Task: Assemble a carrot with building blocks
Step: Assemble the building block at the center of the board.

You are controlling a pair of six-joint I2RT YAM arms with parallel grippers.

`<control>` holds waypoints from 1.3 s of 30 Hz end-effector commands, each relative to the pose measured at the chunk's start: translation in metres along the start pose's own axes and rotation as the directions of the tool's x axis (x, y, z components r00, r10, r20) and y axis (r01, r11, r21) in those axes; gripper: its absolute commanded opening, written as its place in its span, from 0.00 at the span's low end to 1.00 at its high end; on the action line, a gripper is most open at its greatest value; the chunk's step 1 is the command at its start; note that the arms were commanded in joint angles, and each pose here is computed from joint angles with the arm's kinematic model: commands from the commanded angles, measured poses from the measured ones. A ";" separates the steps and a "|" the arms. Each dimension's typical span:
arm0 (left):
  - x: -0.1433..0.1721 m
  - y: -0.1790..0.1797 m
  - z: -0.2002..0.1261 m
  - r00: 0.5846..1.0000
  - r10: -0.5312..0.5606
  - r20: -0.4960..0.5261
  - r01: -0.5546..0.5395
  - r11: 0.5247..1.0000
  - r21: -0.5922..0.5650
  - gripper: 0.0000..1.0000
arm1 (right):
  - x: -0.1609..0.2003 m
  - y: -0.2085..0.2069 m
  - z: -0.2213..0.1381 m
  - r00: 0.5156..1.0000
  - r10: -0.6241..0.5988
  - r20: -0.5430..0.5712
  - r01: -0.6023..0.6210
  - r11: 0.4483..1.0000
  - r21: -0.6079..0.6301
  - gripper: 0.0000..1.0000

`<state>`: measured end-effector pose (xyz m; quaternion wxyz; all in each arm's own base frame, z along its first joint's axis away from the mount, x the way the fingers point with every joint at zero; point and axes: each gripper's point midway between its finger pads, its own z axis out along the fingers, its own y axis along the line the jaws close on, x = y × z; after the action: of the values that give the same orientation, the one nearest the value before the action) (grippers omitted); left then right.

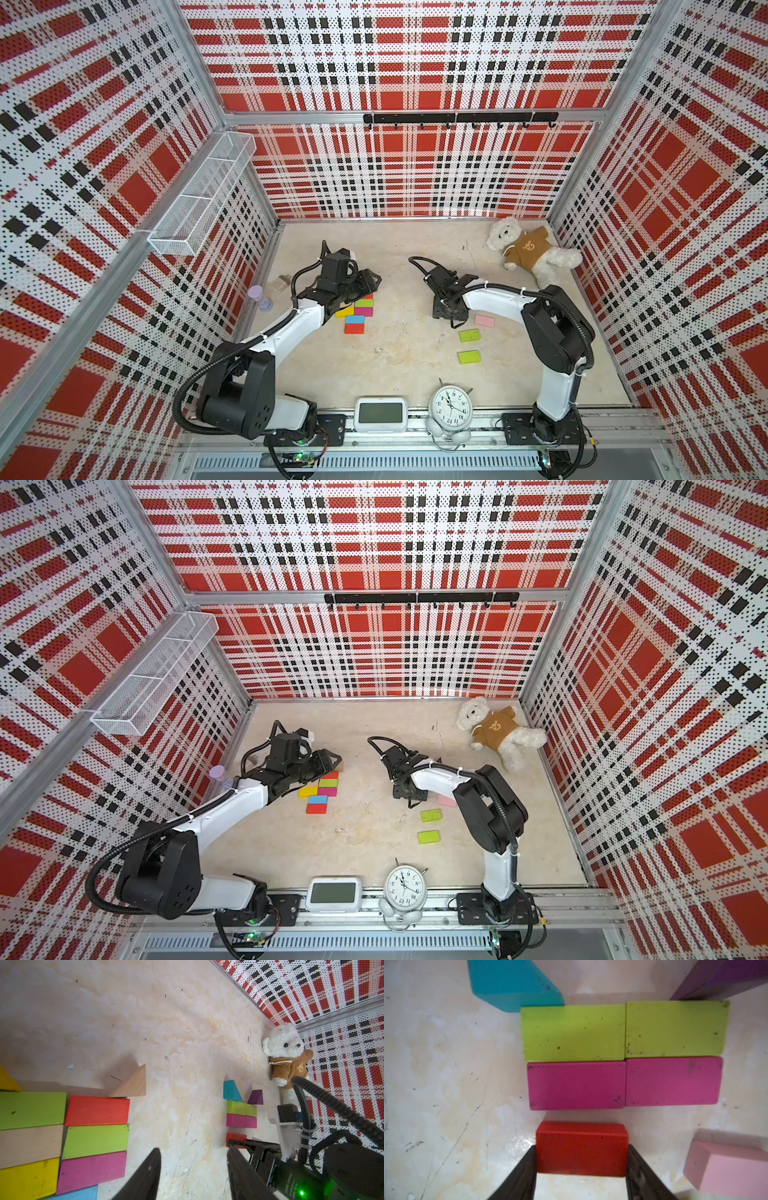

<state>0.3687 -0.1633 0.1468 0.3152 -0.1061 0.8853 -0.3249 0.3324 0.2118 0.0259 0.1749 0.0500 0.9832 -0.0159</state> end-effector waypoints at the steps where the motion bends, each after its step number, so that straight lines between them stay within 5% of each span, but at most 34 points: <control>1: -0.012 -0.015 0.000 1.000 0.015 0.027 -0.016 0.999 0.040 0.55 | -0.003 -0.005 0.012 1.000 0.001 -0.001 0.000 1.000 0.032 0.60; 39: -0.009 -0.013 0.007 1.000 0.012 0.009 -0.012 0.999 0.031 0.55 | -0.016 -0.003 0.013 1.000 0.012 0.016 -0.012 1.000 0.017 0.64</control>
<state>0.3728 -0.1687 0.1462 0.3127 -0.1014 0.8852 -0.3292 0.3425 0.2105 0.0256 0.1757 0.0510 0.9830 -0.0127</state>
